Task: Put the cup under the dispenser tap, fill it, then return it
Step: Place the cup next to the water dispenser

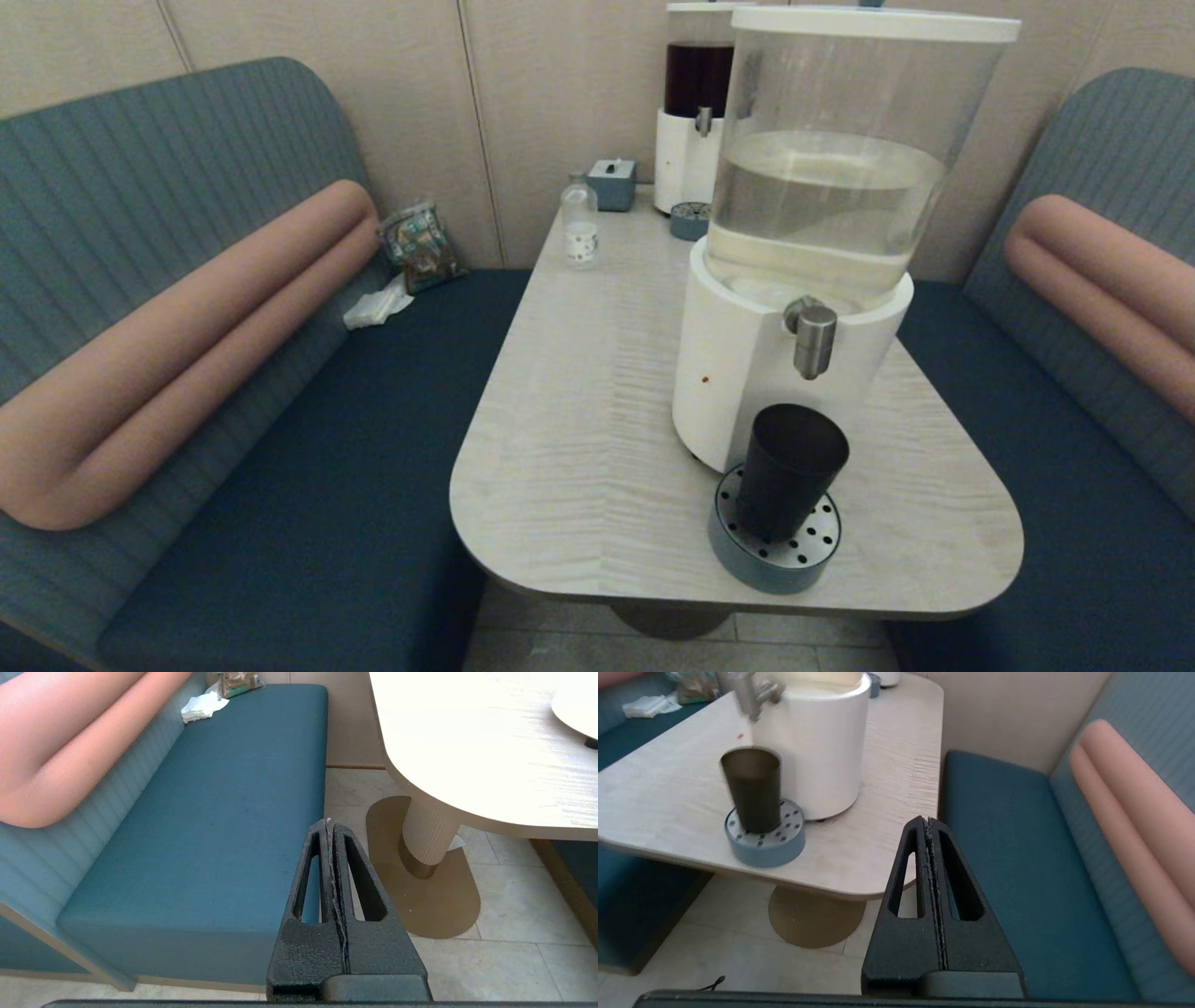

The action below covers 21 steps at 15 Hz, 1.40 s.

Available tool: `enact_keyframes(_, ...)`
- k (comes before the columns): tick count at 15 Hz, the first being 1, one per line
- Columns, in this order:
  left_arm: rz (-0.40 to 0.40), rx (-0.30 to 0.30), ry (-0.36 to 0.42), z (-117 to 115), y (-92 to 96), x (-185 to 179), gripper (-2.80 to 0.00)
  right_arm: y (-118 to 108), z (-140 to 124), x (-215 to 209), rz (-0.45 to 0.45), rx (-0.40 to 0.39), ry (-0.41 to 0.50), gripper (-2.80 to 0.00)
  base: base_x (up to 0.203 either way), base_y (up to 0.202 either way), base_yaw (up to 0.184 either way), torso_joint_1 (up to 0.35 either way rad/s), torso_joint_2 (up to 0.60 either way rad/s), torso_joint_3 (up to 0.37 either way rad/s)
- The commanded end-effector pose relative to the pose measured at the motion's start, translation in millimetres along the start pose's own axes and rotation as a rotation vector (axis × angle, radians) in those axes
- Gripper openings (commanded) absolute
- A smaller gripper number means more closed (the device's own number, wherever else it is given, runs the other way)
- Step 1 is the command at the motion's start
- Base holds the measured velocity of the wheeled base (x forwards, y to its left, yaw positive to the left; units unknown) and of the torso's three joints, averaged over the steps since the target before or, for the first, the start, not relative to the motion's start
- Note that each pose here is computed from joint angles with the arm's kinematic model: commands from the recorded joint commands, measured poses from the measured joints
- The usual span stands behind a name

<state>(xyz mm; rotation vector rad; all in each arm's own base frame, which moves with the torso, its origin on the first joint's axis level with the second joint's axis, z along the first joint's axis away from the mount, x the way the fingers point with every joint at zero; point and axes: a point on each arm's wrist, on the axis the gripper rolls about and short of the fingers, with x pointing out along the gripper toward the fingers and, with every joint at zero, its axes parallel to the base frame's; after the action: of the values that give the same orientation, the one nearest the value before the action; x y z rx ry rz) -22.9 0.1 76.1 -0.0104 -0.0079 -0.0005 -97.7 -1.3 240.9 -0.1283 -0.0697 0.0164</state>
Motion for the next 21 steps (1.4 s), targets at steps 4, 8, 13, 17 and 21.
enact_keyframes(4,0.0,0.0,0.0,0.1,0.0,0.1,-2.8,6.8,-42.6,-22.3,-0.037,-0.009,-0.167,-2.8,0.0,0.0,0.0,0.0,0.0,0.0)
enact_keyframes(8,0.0,0.0,0.0,0.1,0.0,0.1,-2.8,5.9,-38.7,-10.6,-0.078,-0.042,-0.319,-2.8,0.0,0.0,0.0,0.0,0.0,0.0)
enact_keyframes(13,0.0,0.0,0.002,0.0,0.0,0.1,-2.8,13.0,-104.4,41.5,-0.072,-0.089,-0.156,-2.8,0.0,0.0,0.0,0.0,0.0,0.0)
enact_keyframes(17,0.0,0.0,0.0,0.1,0.0,0.1,-2.8,19.5,-157.4,63.6,-0.049,-0.086,-0.045,-2.8,0.0,0.0,0.0,0.0,0.0,0.0)
enact_keyframes(21,0.0,0.0,0.002,0.0,0.0,0.1,-2.8,21.5,-163.6,63.5,0.014,-0.018,0.026,-2.8,0.0,0.0,0.0,0.0,0.0,0.0)
